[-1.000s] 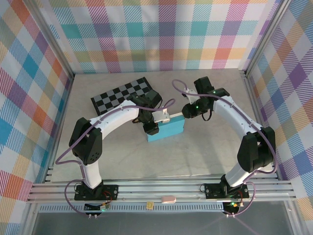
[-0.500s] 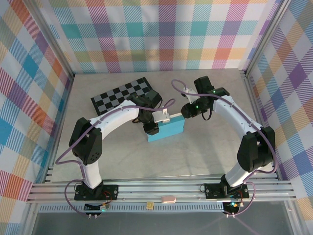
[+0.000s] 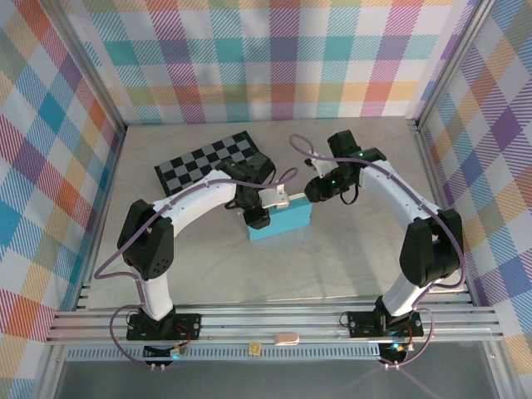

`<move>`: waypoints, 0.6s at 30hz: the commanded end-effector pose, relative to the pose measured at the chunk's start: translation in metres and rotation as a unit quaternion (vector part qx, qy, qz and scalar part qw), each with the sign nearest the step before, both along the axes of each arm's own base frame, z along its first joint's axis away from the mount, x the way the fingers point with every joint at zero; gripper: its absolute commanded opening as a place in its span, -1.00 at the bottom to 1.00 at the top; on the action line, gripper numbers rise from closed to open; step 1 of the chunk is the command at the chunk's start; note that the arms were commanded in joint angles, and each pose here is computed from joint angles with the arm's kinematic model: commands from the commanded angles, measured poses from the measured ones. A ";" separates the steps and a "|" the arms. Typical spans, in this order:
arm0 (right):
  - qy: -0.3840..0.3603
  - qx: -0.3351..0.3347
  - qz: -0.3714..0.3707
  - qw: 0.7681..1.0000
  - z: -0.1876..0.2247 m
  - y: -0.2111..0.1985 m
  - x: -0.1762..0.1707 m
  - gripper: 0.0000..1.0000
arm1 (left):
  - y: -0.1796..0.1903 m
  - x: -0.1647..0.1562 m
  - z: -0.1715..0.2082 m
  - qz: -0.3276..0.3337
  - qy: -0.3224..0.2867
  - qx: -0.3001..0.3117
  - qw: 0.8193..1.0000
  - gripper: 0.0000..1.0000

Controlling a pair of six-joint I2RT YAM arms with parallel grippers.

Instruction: Fold the paper box

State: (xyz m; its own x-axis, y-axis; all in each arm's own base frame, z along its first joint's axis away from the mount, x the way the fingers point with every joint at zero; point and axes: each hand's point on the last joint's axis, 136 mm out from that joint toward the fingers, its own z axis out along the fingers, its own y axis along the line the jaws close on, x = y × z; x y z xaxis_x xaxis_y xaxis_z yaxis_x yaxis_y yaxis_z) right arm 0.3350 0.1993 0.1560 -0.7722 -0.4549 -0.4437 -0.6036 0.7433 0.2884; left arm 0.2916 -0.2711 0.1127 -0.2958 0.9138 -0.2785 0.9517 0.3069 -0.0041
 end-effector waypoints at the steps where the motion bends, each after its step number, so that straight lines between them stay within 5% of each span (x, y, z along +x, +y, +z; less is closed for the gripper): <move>1: -0.007 -0.003 -0.008 1.000 0.011 -0.005 0.001 -0.50 | -0.005 0.005 0.005 -0.010 -0.005 -0.010 1.000 -0.28; 18: -0.031 -0.025 -0.024 0.999 0.022 -0.010 0.009 -0.68 | -0.007 0.005 0.007 -0.010 -0.004 -0.014 1.000 -0.28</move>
State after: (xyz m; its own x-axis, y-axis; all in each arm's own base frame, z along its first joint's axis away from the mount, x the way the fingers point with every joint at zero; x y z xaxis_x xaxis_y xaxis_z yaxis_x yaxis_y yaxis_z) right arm 0.3405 0.1882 0.1579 -0.7788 -0.4514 -0.4355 -0.5799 0.7827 0.2259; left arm 0.2922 -0.2717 0.1137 -0.2951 0.9131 -0.2813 0.9518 0.3067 -0.0030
